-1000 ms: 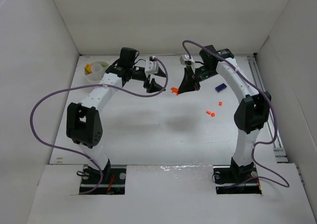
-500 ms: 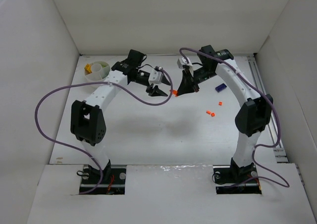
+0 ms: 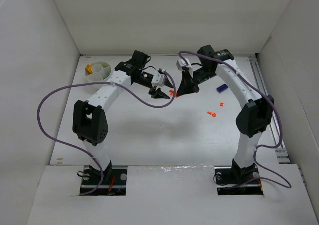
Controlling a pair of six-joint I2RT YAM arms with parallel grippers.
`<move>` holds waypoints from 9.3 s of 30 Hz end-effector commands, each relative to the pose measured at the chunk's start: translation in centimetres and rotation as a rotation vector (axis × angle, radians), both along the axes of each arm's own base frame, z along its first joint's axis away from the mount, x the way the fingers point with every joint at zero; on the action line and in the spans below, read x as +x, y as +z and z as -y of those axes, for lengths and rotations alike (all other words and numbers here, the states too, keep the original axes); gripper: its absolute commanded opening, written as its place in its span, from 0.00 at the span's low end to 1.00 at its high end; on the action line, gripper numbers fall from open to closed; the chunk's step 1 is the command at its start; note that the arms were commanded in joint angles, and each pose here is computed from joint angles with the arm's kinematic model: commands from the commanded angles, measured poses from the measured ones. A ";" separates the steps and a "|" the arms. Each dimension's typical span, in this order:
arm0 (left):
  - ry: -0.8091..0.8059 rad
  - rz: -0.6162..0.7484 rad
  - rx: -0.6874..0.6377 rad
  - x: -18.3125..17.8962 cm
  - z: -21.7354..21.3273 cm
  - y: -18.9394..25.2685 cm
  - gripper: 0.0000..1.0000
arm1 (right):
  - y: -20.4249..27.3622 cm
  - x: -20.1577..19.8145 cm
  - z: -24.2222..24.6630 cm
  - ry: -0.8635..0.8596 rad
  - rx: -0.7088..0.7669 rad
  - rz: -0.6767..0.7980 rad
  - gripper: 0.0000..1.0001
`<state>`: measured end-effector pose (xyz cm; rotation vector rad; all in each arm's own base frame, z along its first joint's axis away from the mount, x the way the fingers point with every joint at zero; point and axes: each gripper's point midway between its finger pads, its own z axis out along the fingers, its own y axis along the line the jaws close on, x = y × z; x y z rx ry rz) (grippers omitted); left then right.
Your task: Sort the legos into containers by color
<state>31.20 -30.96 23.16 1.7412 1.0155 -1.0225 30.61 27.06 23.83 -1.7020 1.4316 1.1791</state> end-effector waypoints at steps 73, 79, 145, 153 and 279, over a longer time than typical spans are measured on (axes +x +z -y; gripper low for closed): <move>0.889 0.038 0.729 13.0 -37.8 -2.3 0.06 | 1.8 9.7 5.9 -0.574 0.041 0.007 0.85; 0.848 0.138 0.793 14.8 -39.2 -2.2 0.06 | 1.9 9.8 5.8 -0.574 0.046 0.016 0.85; 0.689 0.137 0.835 19.1 -36.3 -9.9 0.11 | 0.6 10.7 5.0 -0.585 0.011 0.005 0.85; 0.705 0.119 0.832 19.0 -36.3 -10.0 0.50 | 0.6 10.7 5.0 -0.585 0.011 0.005 0.85; 1.050 -0.450 0.072 12.8 -15.8 2.4 1.00 | -22.0 2.6 17.9 -0.387 -0.800 0.150 0.26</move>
